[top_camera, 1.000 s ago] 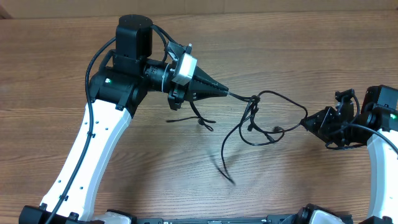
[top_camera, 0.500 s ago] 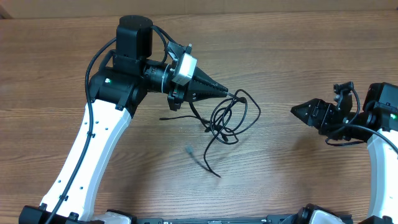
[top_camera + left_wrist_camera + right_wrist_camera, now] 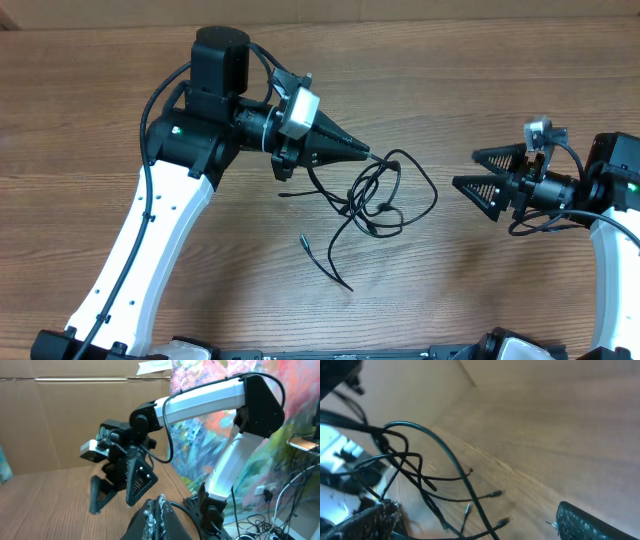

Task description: Untangle cables

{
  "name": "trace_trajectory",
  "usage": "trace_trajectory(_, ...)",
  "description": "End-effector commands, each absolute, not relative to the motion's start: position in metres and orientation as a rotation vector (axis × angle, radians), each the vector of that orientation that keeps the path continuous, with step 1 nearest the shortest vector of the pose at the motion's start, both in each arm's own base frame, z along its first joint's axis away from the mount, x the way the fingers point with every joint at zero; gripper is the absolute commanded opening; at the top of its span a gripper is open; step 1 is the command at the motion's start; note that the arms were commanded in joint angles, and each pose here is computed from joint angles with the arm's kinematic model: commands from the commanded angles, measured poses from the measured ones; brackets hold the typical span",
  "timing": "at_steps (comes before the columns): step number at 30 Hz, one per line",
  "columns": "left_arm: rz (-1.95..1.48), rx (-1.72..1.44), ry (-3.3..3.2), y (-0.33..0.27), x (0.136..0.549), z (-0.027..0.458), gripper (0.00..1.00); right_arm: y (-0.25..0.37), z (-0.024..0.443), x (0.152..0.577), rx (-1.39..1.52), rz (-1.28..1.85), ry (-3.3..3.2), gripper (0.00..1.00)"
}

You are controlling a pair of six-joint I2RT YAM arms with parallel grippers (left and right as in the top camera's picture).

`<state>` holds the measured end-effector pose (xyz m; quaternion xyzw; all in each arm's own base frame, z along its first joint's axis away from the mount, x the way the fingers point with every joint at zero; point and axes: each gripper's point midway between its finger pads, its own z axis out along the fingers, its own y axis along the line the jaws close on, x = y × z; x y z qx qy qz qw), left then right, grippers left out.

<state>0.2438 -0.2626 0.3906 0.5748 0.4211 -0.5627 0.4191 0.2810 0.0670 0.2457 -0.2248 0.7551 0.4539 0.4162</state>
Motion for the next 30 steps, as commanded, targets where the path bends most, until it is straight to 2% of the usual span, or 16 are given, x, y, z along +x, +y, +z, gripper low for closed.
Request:
trace_trajectory(1,-1.450,1.486,0.970,-0.269,0.222,0.406,0.04,0.084,0.259,0.276,-0.777,1.091,1.715,1.00)
trace_trajectory(5,-1.457,1.514,0.950,-0.278,0.214,0.406,0.04,0.107,0.256,0.269,-0.899,1.100,1.680,0.95)
trace_trajectory(6,-1.453,1.518,0.954,-0.281,0.213,0.405,0.04,0.112,0.254,0.267,-0.928,1.097,1.687,0.91)
trace_trajectory(7,-1.454,1.523,0.955,-0.283,0.211,0.404,0.04,0.120,0.246,0.266,-0.978,1.079,1.716,0.78)
trace_trajectory(13,-1.488,1.529,0.948,-0.285,0.206,0.405,0.04,0.133,0.239,0.260,-1.041,1.086,1.737,0.76)
trace_trajectory(16,-1.489,1.532,0.946,-0.286,0.205,0.405,0.04,0.137,0.239,0.257,-1.053,1.103,1.736,0.66)
trace_trajectory(18,-1.483,1.531,0.953,-0.286,0.206,0.405,0.04,0.139,0.239,0.255,-1.046,1.124,1.744,0.45)
trace_trajectory(20,-1.473,1.528,0.965,-0.287,0.207,0.403,0.04,0.140,0.241,0.253,-1.014,1.161,1.759,0.04)
trace_trajectory(30,-1.473,1.536,1.037,-0.298,0.203,0.395,0.04,0.142,0.254,0.257,-0.846,1.319,1.821,0.04)
